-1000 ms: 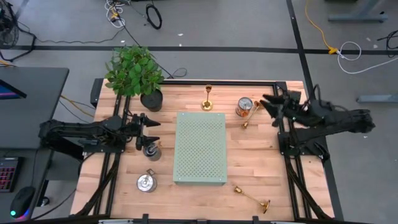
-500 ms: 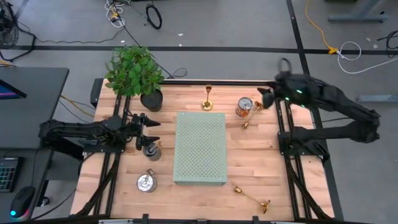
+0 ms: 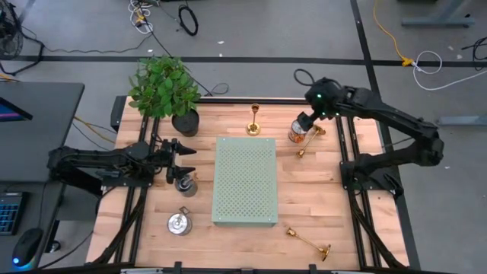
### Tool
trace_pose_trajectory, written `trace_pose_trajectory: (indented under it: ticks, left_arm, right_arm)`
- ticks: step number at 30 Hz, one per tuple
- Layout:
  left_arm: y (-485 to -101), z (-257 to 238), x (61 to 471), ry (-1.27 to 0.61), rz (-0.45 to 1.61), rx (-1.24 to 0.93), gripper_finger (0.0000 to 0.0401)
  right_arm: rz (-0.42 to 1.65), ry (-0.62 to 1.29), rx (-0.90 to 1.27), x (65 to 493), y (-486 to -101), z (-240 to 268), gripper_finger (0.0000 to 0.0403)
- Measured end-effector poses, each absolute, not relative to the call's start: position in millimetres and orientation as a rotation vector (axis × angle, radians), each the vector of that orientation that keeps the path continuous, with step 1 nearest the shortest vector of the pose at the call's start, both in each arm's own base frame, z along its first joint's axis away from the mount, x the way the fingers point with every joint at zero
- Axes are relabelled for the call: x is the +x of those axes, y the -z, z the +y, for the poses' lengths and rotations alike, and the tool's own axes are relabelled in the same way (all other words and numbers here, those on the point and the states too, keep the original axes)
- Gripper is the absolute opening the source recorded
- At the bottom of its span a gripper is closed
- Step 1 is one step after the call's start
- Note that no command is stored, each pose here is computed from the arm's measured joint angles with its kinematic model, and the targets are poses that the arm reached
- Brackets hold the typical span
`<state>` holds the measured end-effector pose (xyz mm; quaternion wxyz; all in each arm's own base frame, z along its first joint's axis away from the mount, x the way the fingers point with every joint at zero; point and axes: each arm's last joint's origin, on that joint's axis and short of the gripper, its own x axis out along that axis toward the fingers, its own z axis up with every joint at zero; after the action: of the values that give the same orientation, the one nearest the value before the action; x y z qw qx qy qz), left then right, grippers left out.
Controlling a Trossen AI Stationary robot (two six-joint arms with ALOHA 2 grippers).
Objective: Pick & Place candle stick holders
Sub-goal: Put the top orange scented candle on the shelf
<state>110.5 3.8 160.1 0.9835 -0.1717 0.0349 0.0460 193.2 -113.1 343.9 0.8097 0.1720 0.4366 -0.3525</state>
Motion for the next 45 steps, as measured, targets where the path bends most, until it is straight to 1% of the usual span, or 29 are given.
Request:
trace_pose_trajectory:
  ticks: [4,18,22,29,38,42,45]
  left_arm:
    - [-160,4,110,-0.092,0.070,-0.345,0.0399]
    - [-160,4,110,-0.092,0.070,-0.344,0.0399]
    - [-160,4,110,-0.092,0.070,-0.346,0.0399]
    - [-160,4,110,-0.093,0.070,-0.346,0.0399]
    - [-160,4,110,-0.093,0.070,-0.346,0.0399]
    - [-160,4,110,-0.092,0.070,-0.346,0.0399]
    - [-160,4,110,-0.092,0.070,-0.346,0.0399]
  right_arm:
    - [1.010,0.764,0.377,198,-334,-120,0.0393]
    - [1.182,0.743,0.401,214,-303,-143,0.0398]
    - [1.226,0.693,0.437,218,-294,-147,0.0398]
    - [1.325,0.674,0.435,226,-277,-153,0.0398]
    - [1.395,0.656,0.432,234,-261,-158,0.0398]
    - [1.404,0.656,0.430,234,-258,-158,0.0398]
    - [1.435,0.651,0.438,231,-248,-156,0.0398]
